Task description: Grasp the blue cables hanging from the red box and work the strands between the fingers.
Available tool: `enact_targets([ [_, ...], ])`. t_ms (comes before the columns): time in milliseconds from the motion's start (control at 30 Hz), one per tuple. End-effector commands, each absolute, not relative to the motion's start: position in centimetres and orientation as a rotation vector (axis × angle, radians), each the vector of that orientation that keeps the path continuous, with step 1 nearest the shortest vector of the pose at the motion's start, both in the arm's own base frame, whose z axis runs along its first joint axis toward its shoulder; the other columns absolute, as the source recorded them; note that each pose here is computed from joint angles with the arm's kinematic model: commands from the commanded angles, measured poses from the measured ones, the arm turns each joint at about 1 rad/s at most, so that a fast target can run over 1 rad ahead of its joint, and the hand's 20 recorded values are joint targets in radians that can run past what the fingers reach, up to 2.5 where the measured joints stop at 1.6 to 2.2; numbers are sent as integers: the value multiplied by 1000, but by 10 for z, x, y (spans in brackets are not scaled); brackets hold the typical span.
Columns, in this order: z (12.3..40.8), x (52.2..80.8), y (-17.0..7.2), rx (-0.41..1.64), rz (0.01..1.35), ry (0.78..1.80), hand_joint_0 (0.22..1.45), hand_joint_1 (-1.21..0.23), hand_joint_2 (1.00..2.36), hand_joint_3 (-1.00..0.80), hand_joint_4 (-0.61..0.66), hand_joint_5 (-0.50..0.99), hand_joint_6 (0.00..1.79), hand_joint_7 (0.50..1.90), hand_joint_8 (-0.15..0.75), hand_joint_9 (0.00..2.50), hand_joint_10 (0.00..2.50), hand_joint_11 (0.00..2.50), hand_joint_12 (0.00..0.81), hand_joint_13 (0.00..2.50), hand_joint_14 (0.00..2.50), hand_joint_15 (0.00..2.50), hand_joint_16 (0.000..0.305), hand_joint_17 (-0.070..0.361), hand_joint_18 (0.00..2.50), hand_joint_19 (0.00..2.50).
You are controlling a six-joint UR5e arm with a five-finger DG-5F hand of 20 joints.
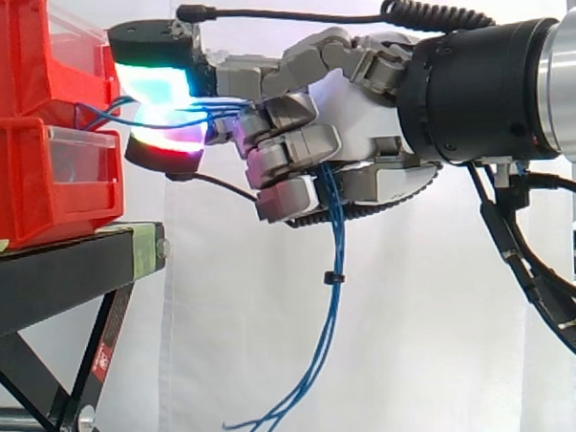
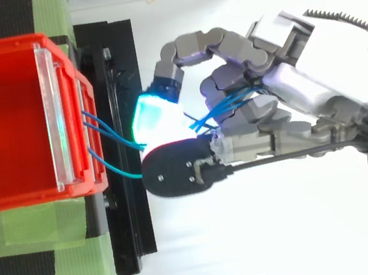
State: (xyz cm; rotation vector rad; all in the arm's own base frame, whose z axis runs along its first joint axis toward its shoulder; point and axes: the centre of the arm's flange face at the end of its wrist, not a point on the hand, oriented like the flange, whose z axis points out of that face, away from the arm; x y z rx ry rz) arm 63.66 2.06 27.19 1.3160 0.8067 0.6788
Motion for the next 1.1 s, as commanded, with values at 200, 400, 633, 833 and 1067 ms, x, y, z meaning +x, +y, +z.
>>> enact_targets([
  [200, 272, 637, 22, 1315, 680, 809, 753, -588, 1308, -136, 15, 528, 247, 1457, 350, 908, 2500, 1993, 431, 1023, 2500, 1295, 63, 142, 1391, 1652],
  [400, 272, 637, 21, 1315, 679, 808, 991, -658, 1173, -31, 244, 591, 21, 1113, 350, 908, 2500, 1993, 431, 1023, 2500, 1295, 63, 142, 1391, 1652],
  [633, 272, 637, 21, 1315, 680, 806, 1182, -674, 1014, -201, 173, 265, 755, 1313, 350, 908, 2500, 1993, 431, 1023, 2500, 1295, 63, 142, 1391, 1652],
  [833, 272, 637, 22, 1314, 684, 807, 884, -760, 1010, -716, 213, -48, 1363, 1189, 350, 908, 2500, 1993, 431, 1023, 2500, 1295, 63, 142, 1391, 1652],
  [1067, 272, 637, 21, 1315, 681, 805, 1117, -769, 1026, -21, 16, -115, 1438, 1241, 350, 908, 2500, 1993, 431, 1023, 2500, 1295, 63, 142, 1391, 1652],
])
